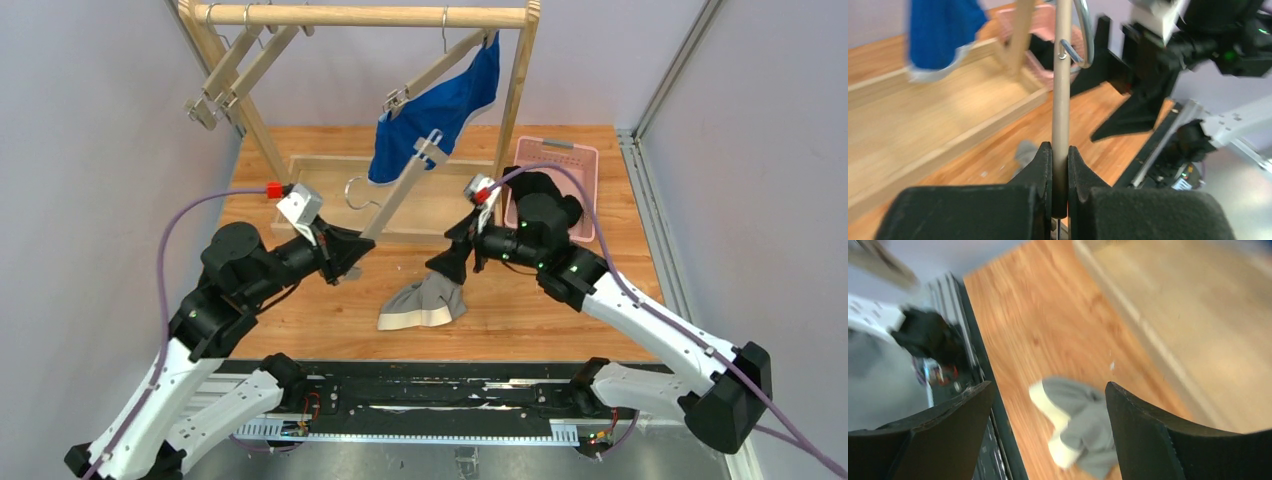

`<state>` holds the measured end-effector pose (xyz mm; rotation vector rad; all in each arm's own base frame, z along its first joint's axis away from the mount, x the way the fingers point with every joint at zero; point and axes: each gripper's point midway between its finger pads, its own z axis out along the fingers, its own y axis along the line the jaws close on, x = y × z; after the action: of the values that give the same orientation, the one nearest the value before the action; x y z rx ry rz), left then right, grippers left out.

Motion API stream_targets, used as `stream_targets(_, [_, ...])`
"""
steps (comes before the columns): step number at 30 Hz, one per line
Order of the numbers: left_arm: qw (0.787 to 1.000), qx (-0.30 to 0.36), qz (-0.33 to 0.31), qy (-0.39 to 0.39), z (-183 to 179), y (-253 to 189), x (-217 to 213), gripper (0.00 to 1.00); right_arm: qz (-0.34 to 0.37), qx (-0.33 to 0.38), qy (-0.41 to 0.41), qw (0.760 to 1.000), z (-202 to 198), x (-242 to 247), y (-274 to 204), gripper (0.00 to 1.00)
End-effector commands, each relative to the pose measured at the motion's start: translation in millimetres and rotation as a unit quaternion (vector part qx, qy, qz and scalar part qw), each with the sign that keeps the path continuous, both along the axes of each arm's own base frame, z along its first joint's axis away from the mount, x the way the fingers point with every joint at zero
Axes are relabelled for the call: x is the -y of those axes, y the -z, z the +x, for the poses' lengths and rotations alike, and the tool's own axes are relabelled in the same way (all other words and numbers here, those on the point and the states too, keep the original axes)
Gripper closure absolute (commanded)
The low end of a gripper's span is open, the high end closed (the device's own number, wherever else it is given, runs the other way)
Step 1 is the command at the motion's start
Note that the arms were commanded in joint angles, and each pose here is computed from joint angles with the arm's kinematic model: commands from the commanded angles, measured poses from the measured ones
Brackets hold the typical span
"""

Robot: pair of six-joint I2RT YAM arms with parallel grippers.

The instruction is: Remove the underwear clipped to the hanger

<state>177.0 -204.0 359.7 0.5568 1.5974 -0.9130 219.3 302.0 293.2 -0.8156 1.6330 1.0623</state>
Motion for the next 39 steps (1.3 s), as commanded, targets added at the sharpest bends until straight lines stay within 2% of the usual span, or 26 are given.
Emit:
stream_targets(1, [0.983, -0.054, 0.096, -0.144, -3.3, 24.1, -67.5, 1.0, -0.207, -0.012, 0.02, 0.978, -11.1, 20.6, 94.5, 0.17])
stream_targets(6, [0.962, -0.117, 0.133, -0.208, -13.6, 42.3, -98.8, 1.0, -0.294, -0.023, 0.029, 0.955, -19.1, 21.7, 148.0, 0.15])
stream_targets(10, [0.936, -0.147, 0.172, -0.268, -10.5, 64.8, -122.6, 1.0, -0.344, -0.025, 0.022, 0.938, -23.5, 14.8, 177.9, 0.13])
stream_targets(20, [0.887, -0.113, 0.222, -0.388, 11.1, 55.1, -166.3, 1.0, -0.392, -0.088, -0.006, 0.916, -31.8, 0.6, 240.2, 0.12])
stream_targets(22, [0.875, -0.106, 0.244, -0.404, 17.0, 53.1, -172.3, 1.0, -0.407, -0.101, -0.005, 0.908, -34.6, 3.4, 252.0, 0.23])
stream_targets(24, [0.869, -0.093, 0.262, -0.41, 22.9, 48.4, -174.6, 1.0, -0.422, -0.111, -0.003, 0.9, -37.6, 8.2, 261.5, 0.39])
stream_targets(27, [0.87, -0.076, 0.272, -0.403, 34.5, 41.7, -168.1, 1.0, -0.437, -0.118, 0.002, 0.892, -40.3, 15.3, 270.4, 0.7])
stream_targets(29, [0.868, -0.07, 0.284, -0.401, 44.1, 40.6, -163.7, 1.0, -0.442, -0.118, 0.009, 0.889, -40.2, 19.9, 270.2, 0.96])
stream_targets(31, [0.87, -0.072, 0.294, -0.39, 55.6, 41.3, -157.3, 1.0, -0.44, -0.113, 0.015, 0.891, -39.5, 22.5, 263.7, 0.99])
stream_targets(34, [0.893, -0.087, 0.265, -0.355, 76.4, 39.7, -146.4, 1.0, -0.426, -0.095, 0.031, 0.899, -35.1, 25.9, 242.8, 0.99])
stream_targets(36, [0.9, -0.087, 0.241, -0.352, 91.9, 30.2, -149.7, 1.0, -0.417, -0.078, 0.053, 0.904, -29.5, 30.9, 223.5, 0.99])
stream_targets(39, [0.909, -0.077, 0.238, -0.334, 110.2, 10.3, -144.9, 1.0, -0.406, -0.051, 0.095, 0.908, -19.7, 43.2, 188.7, 0.99])
